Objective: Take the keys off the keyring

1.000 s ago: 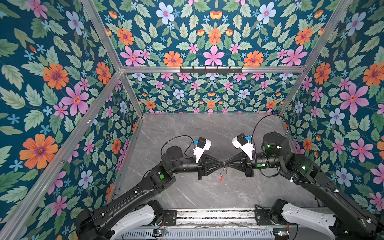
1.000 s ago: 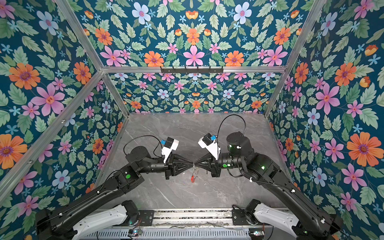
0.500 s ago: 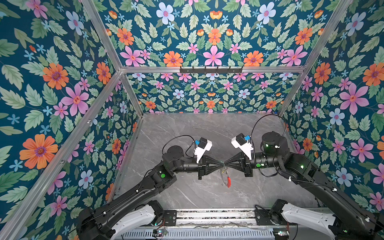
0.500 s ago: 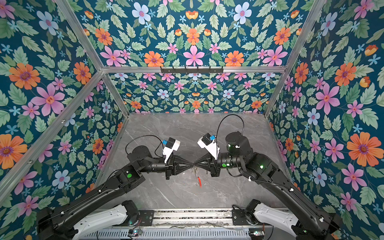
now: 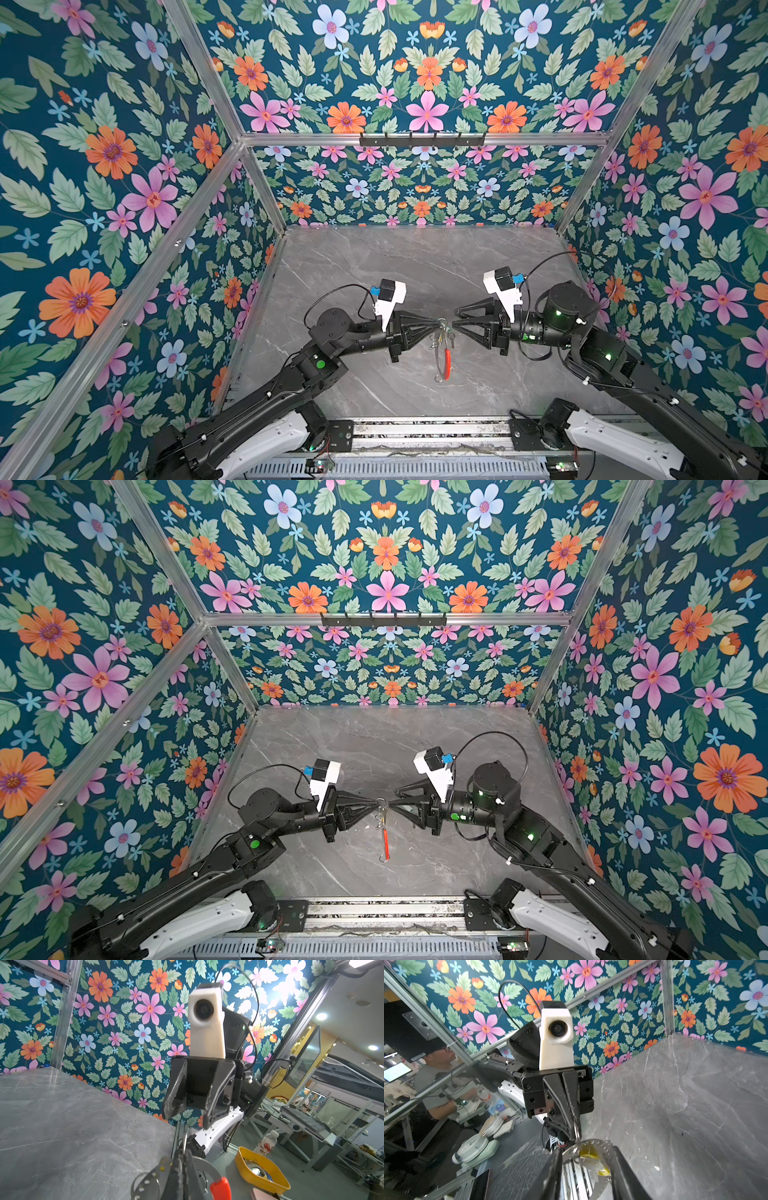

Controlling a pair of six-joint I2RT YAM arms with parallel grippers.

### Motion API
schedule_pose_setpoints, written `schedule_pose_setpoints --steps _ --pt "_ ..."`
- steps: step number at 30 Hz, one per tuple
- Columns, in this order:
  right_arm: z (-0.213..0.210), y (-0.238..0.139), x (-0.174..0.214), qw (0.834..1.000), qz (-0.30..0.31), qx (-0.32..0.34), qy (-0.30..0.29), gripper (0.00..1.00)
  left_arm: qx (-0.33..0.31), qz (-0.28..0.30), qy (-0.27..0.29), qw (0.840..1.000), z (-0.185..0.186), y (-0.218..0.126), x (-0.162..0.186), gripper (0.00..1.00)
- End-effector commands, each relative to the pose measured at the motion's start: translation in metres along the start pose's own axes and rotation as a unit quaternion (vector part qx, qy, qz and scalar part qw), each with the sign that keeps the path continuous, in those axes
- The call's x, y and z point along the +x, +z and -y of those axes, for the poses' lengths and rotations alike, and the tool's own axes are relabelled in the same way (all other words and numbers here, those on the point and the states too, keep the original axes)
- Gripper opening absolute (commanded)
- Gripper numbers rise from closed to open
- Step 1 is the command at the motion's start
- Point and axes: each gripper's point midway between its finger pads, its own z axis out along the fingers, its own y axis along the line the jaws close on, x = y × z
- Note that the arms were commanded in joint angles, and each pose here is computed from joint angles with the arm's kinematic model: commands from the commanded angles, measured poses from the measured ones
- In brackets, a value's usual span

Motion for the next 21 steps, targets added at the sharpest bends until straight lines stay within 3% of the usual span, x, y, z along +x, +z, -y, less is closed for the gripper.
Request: schedule_pose_setpoints --steps 1,5,12,18,21 --pt "-0.011 -0.007 -0.043 0.993 0.117 -0.023 -0.015 0.4 0.02 0.097 0.03 0.995 0.013 -0.007 -0.037 0.0" --pt "-0.012 -0.003 -0.046 0.989 0.142 -0.046 0.0 0.42 0.043 0.133 0.028 0.99 0.016 -0.008 -0.044 0.0" --pt "-0.016 0.014 -0.04 0.989 0.115 -0.088 0.023 0.4 0.064 0.146 0.016 0.987 0.014 -0.002 -0.044 0.0" --pt "-0.016 0.015 -0.037 0.989 0.113 -0.088 0.021 0.34 0.062 0.146 0.012 0.987 0.011 -0.001 -0.042 0.0" --pt "-0.016 0.018 -0.032 0.99 0.105 -0.091 0.023 0.27 0.061 0.146 0.011 0.987 0.01 -0.001 -0.041 0.0"
